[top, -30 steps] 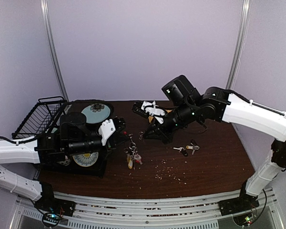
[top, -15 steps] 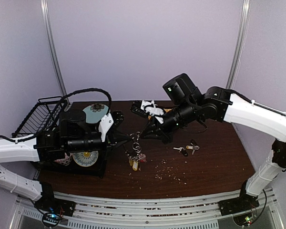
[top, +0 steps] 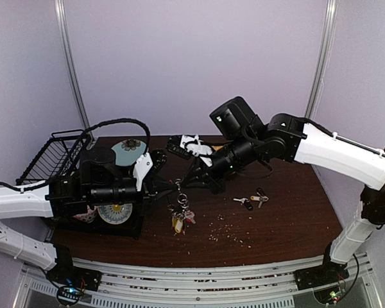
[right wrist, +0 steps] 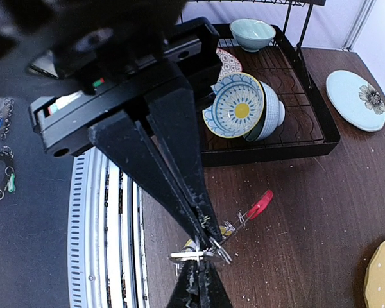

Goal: Put the keys on the keyring

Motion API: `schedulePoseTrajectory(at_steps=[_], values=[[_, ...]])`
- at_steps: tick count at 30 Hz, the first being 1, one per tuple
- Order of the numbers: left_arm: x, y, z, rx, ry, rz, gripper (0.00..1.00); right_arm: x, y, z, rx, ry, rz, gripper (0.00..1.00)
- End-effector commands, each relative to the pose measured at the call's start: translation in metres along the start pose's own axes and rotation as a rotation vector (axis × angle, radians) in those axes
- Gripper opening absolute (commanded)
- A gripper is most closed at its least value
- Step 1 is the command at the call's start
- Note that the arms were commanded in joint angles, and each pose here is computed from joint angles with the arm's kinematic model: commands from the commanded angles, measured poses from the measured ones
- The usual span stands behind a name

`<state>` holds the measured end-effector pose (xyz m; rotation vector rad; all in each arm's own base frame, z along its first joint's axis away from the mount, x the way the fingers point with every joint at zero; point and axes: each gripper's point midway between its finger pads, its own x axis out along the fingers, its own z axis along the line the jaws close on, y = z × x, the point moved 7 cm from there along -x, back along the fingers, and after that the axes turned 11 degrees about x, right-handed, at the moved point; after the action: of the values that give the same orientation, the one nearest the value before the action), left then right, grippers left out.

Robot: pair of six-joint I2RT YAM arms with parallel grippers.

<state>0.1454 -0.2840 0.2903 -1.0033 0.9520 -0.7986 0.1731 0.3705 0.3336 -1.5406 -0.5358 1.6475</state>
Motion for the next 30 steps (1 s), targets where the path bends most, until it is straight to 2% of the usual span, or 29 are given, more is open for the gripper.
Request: schedulePoseTrajectory(at_steps=[1, 8, 17, 30], values=[[-0.007, -0.027, 0.007, 0.032, -0.023, -0.121, 0.0, 0.003, 0.001, -0.003, 0.037, 0.033, 0.04, 0.0], [-0.014, -0.027, 0.004, 0.083, -0.026, -0.158, 0.0, 0.01, 0.002, -0.011, 0.097, 0.092, 0.084, 0.0], [-0.01, -0.023, -0.003, 0.115, 0.007, -0.146, 0.0, 0.008, -0.009, -0.018, 0.157, 0.153, 0.039, 0.0], [-0.006, -0.019, -0.002, 0.117, -0.009, -0.11, 0.0, -0.005, -0.002, 0.005, 0.05, 0.036, -0.001, 0.0]])
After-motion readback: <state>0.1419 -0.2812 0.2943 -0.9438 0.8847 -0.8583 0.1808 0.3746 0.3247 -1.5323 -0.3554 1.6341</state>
